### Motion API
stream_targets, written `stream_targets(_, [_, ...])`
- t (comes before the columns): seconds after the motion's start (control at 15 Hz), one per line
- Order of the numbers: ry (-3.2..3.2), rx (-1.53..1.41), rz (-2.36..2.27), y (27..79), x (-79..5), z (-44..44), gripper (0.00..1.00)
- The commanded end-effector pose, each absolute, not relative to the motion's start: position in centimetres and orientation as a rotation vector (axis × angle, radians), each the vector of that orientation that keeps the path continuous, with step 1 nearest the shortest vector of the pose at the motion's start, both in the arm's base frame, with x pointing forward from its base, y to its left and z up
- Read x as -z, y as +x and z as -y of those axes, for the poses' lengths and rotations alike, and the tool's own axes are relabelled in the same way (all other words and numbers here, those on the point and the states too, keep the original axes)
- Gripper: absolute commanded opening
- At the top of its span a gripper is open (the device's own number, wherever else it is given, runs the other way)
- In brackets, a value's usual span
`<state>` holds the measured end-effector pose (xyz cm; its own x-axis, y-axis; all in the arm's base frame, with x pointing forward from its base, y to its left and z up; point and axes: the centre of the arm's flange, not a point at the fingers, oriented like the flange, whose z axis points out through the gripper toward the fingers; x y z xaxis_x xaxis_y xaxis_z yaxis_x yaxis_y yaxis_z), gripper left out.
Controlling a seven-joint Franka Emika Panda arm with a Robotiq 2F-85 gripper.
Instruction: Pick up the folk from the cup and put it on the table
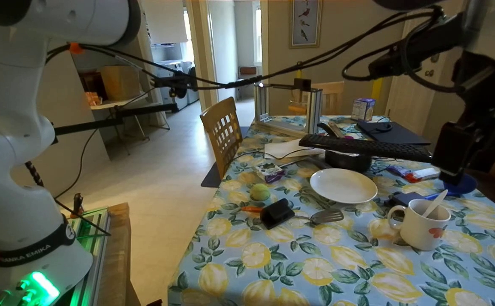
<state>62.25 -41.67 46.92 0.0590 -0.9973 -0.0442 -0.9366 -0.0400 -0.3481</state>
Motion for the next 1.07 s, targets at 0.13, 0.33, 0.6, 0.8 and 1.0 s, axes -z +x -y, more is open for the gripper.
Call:
stream_targets(0.13, [-2.238, 0.49, -1.785, 69.2, -47.1, 39.8, 1.0])
stream_targets(0.33, [-2.376, 0.432, -1.637, 74.0, -45.3, 35.4, 1.0])
stream_targets(0.6, [-2.347, 0.407, -1.653, 71.5, -43.9, 32.9, 1.0])
stream_targets(0.8, [-2.337, 0.416, -1.672, 70.9, -44.2, 34.0, 1.0])
stream_targets(1.0, [-2.423, 0.49, -1.699, 73.5, -43.1, 35.3, 1.0])
